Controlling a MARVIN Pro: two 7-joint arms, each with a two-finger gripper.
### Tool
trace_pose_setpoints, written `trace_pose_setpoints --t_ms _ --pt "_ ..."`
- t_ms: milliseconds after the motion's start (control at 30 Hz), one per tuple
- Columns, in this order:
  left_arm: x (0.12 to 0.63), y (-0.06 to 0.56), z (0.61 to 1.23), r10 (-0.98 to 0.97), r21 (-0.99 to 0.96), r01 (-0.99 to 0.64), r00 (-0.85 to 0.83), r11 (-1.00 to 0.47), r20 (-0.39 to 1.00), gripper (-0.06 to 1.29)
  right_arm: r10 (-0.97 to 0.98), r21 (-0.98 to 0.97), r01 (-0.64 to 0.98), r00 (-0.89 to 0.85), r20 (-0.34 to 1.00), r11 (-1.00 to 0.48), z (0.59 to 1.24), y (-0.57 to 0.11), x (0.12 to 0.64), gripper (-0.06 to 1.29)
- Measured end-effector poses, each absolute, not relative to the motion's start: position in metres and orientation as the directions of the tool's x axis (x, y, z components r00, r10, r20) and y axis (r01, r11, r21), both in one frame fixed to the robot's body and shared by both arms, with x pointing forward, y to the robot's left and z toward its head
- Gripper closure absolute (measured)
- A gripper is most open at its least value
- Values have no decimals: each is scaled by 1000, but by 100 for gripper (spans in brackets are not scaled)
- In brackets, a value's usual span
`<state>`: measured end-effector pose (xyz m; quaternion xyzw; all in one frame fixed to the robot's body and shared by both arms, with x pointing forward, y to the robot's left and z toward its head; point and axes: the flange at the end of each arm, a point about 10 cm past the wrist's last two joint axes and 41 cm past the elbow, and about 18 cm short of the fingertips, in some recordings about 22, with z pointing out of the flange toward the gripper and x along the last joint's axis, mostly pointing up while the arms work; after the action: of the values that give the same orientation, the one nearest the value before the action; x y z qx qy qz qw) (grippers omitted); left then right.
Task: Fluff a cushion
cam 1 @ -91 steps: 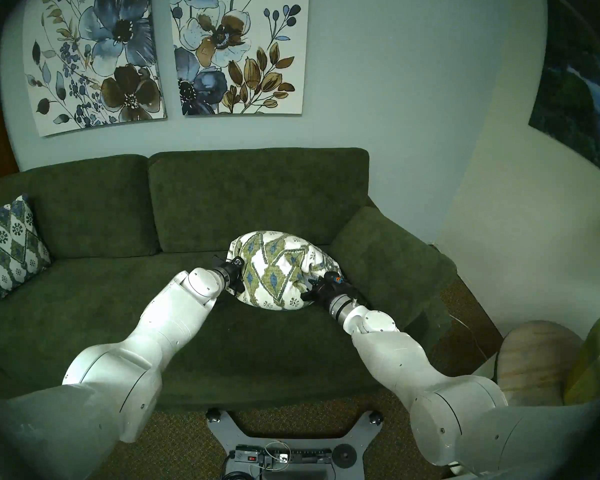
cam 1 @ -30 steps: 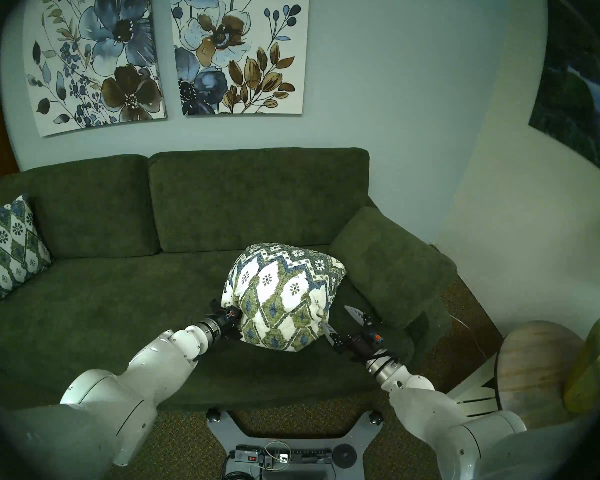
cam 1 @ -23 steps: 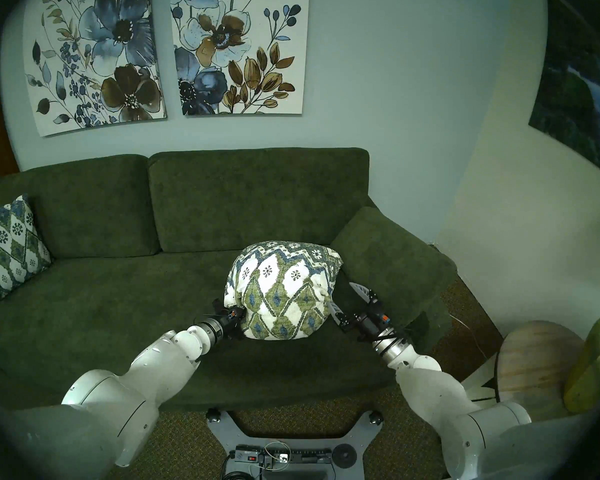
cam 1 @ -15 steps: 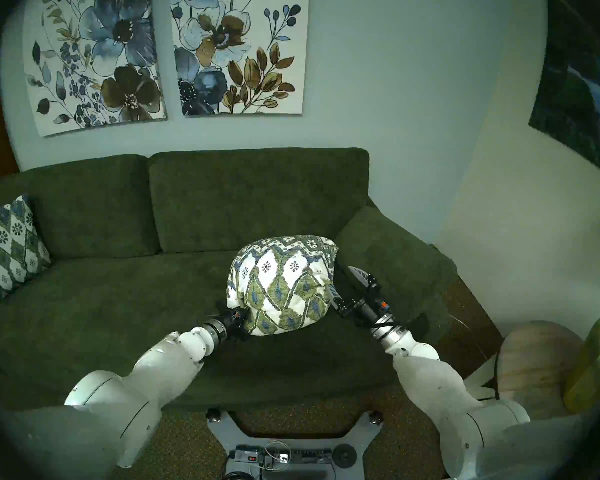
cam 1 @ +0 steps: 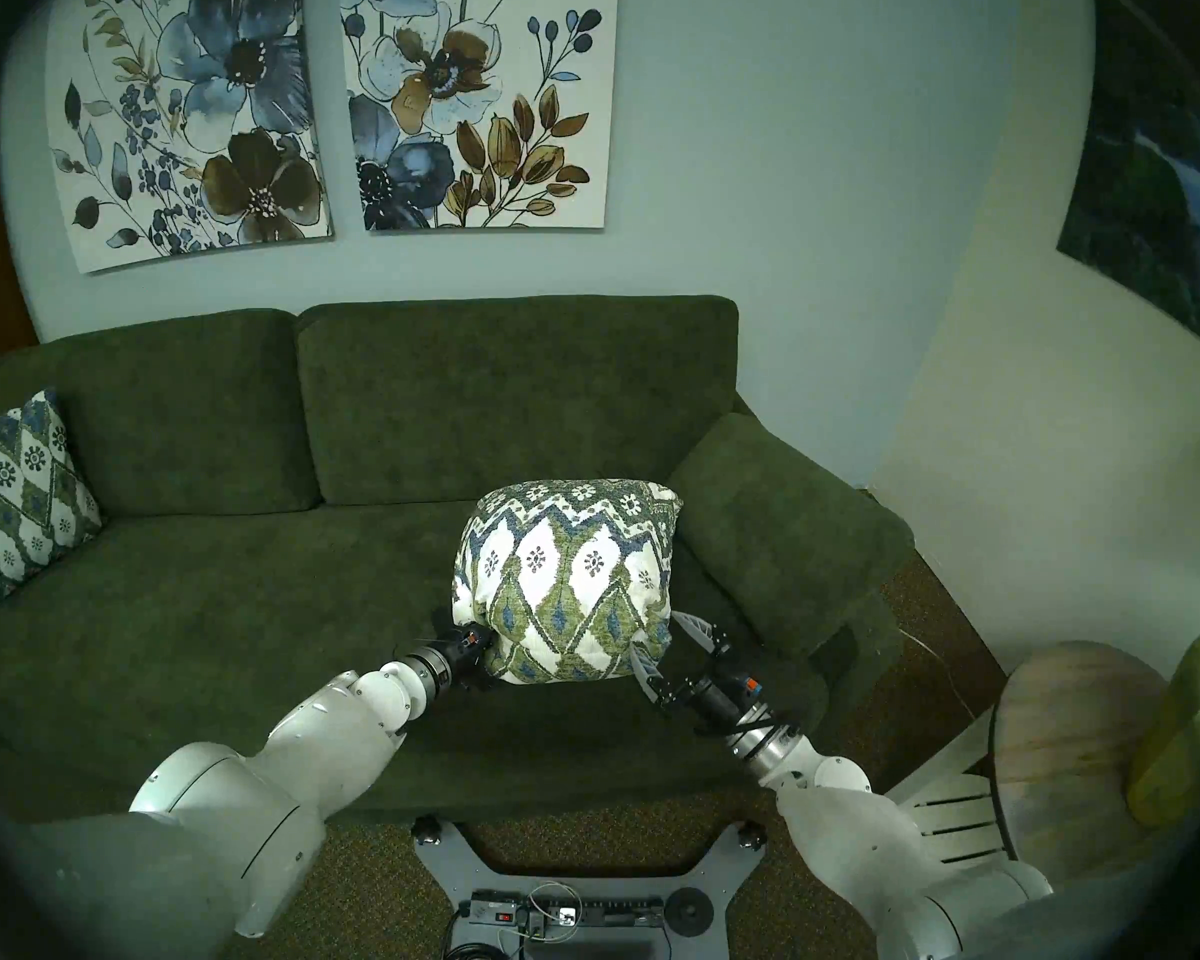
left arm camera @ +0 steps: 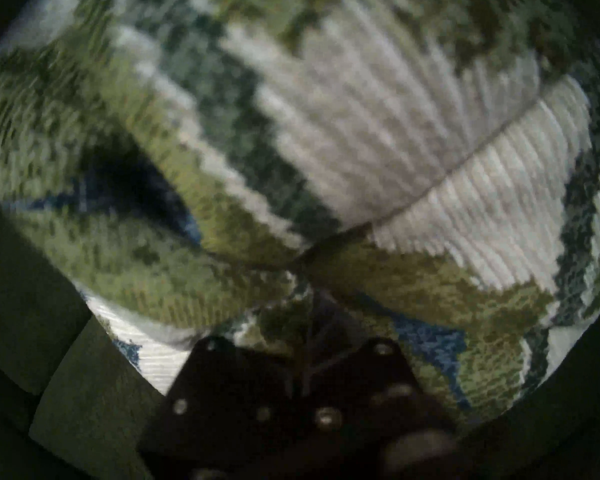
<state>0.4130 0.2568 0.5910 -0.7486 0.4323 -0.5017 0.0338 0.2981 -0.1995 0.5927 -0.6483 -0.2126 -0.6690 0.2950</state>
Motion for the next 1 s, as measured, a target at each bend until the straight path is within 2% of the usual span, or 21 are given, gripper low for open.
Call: trace_pose_setpoints --t_ms 167,300,767,1000 --pt "415 255 591 -685 -486 -617 121 -619 719 125 -136 -132 680 48 990 -721 586 -199 273 -3" --pt "416 253 592 -687 -487 -619 119 -616 717 125 -145 -120 668 19 989 -734 591 -202 272 -3" --pt "417 249 591 -687 -492 -613 118 -618 717 125 -154 53 570 -309 938 -820 670 -219 344 -3" --pt "417 246 591 -687 -494 -612 116 -618 717 125 -230 75 590 -424 876 -804 713 -183 368 -3"
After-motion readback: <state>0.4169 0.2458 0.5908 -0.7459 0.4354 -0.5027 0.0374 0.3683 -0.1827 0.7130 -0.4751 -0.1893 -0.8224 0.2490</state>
